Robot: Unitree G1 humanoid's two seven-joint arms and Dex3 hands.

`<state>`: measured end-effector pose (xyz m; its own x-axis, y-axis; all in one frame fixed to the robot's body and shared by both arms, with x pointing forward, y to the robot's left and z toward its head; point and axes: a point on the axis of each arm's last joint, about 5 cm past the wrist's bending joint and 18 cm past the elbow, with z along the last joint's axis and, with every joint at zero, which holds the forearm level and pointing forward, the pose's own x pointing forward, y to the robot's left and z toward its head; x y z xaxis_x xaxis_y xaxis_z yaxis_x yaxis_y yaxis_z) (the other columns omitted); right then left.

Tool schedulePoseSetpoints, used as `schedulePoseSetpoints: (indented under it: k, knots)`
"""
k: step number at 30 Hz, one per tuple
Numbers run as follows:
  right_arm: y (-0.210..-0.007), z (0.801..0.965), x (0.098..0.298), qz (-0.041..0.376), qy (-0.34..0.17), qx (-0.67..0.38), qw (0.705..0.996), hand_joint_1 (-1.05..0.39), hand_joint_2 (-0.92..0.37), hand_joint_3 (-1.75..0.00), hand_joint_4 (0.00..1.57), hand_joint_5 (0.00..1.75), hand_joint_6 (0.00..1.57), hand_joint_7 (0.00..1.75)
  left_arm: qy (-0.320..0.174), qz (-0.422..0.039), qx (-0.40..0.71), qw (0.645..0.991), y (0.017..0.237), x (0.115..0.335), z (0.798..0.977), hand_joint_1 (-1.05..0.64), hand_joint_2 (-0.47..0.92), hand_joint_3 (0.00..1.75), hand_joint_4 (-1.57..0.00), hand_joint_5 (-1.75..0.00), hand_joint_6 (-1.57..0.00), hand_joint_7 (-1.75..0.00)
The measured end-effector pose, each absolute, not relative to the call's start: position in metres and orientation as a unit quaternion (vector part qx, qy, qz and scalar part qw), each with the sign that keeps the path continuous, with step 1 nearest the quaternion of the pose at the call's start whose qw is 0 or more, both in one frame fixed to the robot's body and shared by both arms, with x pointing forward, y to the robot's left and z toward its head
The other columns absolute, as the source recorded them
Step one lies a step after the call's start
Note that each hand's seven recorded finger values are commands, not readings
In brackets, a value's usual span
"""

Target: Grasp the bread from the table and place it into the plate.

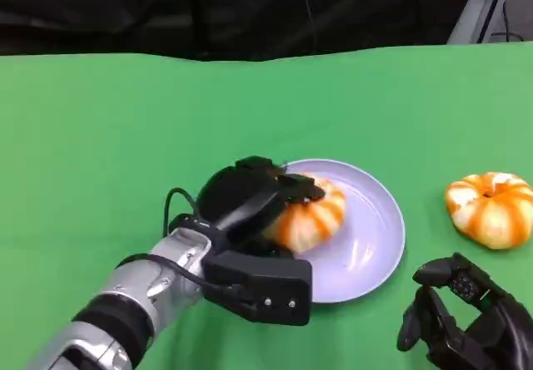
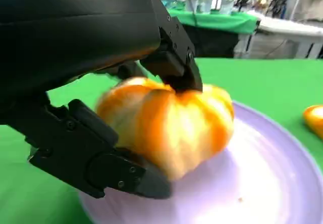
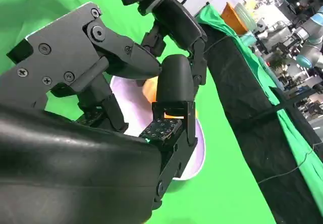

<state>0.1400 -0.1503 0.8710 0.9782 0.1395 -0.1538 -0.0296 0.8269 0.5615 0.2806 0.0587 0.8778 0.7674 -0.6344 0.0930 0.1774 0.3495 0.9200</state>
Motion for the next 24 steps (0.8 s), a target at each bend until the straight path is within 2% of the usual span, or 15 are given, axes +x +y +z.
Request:
schedulePoseSetpoints:
  k: [4,10,14,16,18,20,21,22,23,24]
  knots:
    - [-0.151,0.871,0.140,0.045,0.089,0.290,0.952,-0.16,-0.53,-1.07,0.85,1.74,0.84,1.39,-0.215,-0.261,0.520,0.784,0.062,0.281,0.877,-0.99,0.92,0.70,0.00,0.00,-0.19,0.00]
    - [-0.151,0.871,0.140,0.045,0.089,0.290,0.952,-0.17,-0.55,-1.06,0.85,1.73,0.84,1.39,-0.216,-0.267,0.523,0.780,0.064,0.282,0.879,-1.00,0.92,0.74,0.00,0.00,-0.17,0.00]
    - [-0.151,0.871,0.140,0.045,0.088,0.289,0.952,-0.16,-0.55,-1.06,0.85,1.74,0.84,1.39,-0.219,-0.266,0.514,0.786,0.069,0.280,0.880,-0.93,0.92,0.67,0.00,0.00,-0.22,-0.02]
    - [-0.151,0.871,0.140,0.045,0.088,0.289,0.952,-0.16,-0.55,-1.07,0.85,1.74,0.84,1.40,-0.219,-0.265,0.489,0.802,0.074,0.279,0.882,-0.91,0.92,0.63,0.00,0.00,-0.23,-0.02]
    - [-0.151,0.871,0.140,0.046,0.088,0.289,0.952,-0.16,-0.54,-1.07,0.85,1.74,0.84,1.39,-0.212,-0.261,0.461,0.821,0.080,0.278,0.885,-0.59,0.92,0.61,-0.17,-0.07,-0.30,-0.03]
    - [-0.152,0.871,0.140,0.046,0.088,0.289,0.952,-0.16,-0.54,-1.07,0.85,1.74,0.85,1.39,-0.202,-0.260,0.428,0.841,0.087,0.275,0.891,-0.53,0.92,0.60,-0.21,-0.09,-0.31,-0.04]
    - [-0.152,0.871,0.140,0.046,0.088,0.289,0.952,-0.16,-0.53,-1.07,0.85,1.74,0.84,1.39,-0.199,-0.260,0.417,0.848,0.089,0.274,0.893,-0.19,0.92,0.53,-0.47,-0.16,-0.53,-0.09]
    - [-0.152,0.871,0.140,0.047,0.087,0.289,0.952,-0.16,-0.53,-1.07,0.85,1.74,0.84,1.39,-0.194,-0.256,0.399,0.859,0.093,0.272,0.895,-0.06,0.92,0.50,-0.64,-0.21,-0.65,-0.13]
    - [-0.152,0.871,0.141,0.047,0.087,0.289,0.952,-0.16,-0.53,-1.08,0.85,1.74,0.85,1.39,-0.190,-0.247,0.370,0.875,0.096,0.269,0.896,0.02,0.87,0.58,-0.84,-0.27,-0.80,-0.13]
    - [-0.152,0.871,0.141,0.047,0.086,0.289,0.952,-0.15,-0.53,-1.08,0.85,1.74,0.85,1.38,-0.185,-0.238,0.330,0.894,0.100,0.266,0.897,0.05,0.79,0.75,-0.98,-0.40,-0.97,-0.13]
